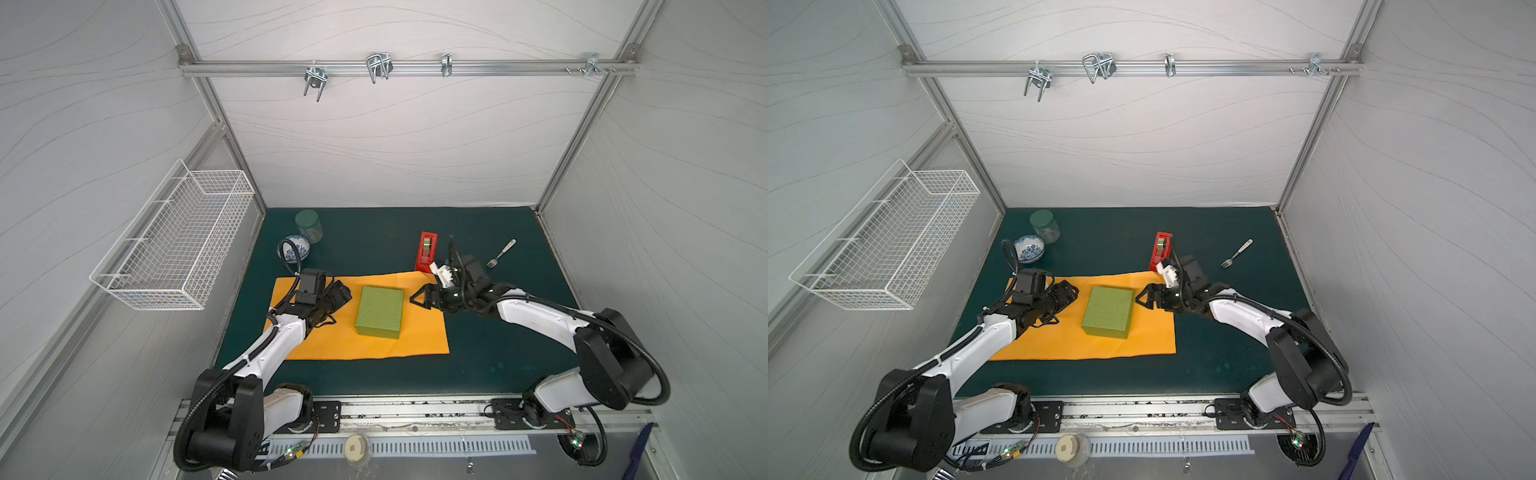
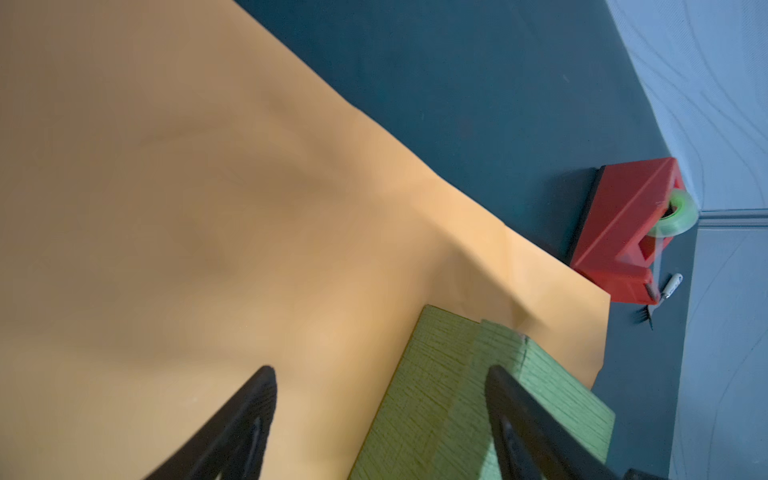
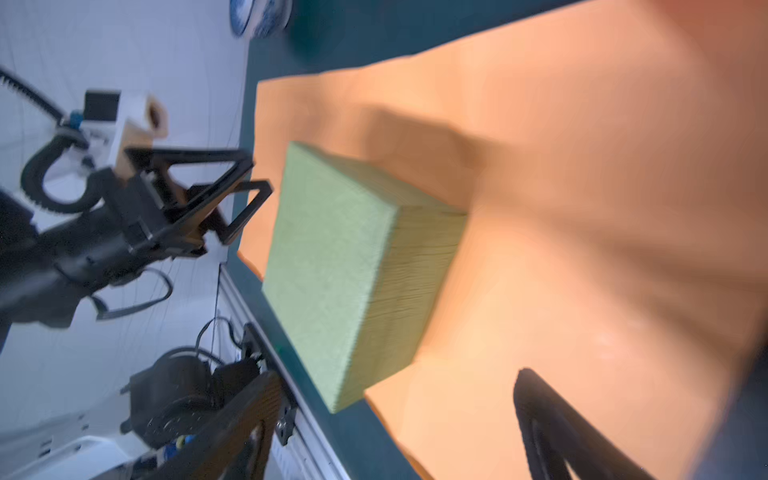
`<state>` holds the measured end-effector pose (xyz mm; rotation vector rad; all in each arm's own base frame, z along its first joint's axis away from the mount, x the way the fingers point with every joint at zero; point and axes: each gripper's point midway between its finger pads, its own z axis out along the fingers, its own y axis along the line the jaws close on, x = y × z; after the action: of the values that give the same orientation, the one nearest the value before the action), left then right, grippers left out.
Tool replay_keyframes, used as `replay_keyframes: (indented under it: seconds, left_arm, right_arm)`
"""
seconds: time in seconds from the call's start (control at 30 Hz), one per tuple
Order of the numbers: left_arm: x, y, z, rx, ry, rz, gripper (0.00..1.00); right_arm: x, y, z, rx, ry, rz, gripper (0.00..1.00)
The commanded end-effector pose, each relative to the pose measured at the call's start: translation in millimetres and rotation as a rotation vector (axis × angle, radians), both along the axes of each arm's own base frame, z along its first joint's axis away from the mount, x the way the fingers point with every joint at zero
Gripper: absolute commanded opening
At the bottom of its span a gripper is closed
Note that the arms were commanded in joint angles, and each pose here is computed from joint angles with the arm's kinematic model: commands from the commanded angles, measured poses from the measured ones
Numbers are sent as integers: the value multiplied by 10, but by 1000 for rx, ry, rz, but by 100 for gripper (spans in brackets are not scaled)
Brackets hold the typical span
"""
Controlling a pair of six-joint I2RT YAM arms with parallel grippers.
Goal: Wrap the gift box in paper
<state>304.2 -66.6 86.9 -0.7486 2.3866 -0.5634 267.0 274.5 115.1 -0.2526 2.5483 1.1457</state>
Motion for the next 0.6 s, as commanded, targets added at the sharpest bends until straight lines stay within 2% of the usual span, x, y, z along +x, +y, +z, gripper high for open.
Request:
replay_keyframes:
  seconds: [0.0,0.17,0.3,0.43,0.57]
  left_arm:
    - [42,10,145,-1,-57,-1,81]
    - [29,-81,248,-51,-90,-34,82]
    - [12,-119,278,-65,-97,-55,81]
    - [1,-155,264,-77,-93,-73,81]
    - [-8,-188,262,-91,-92,-88,81]
  right_arm:
    - [132,-371,-267,-114,25,-49,86]
    - [325,-441,-490,-158,67,-56,81]
    - [335,-360,-616,-129,106,-26,73]
    - [290,-281,-749,-94,144,5,61]
    - [250,-230,-767,-44,146,35,44]
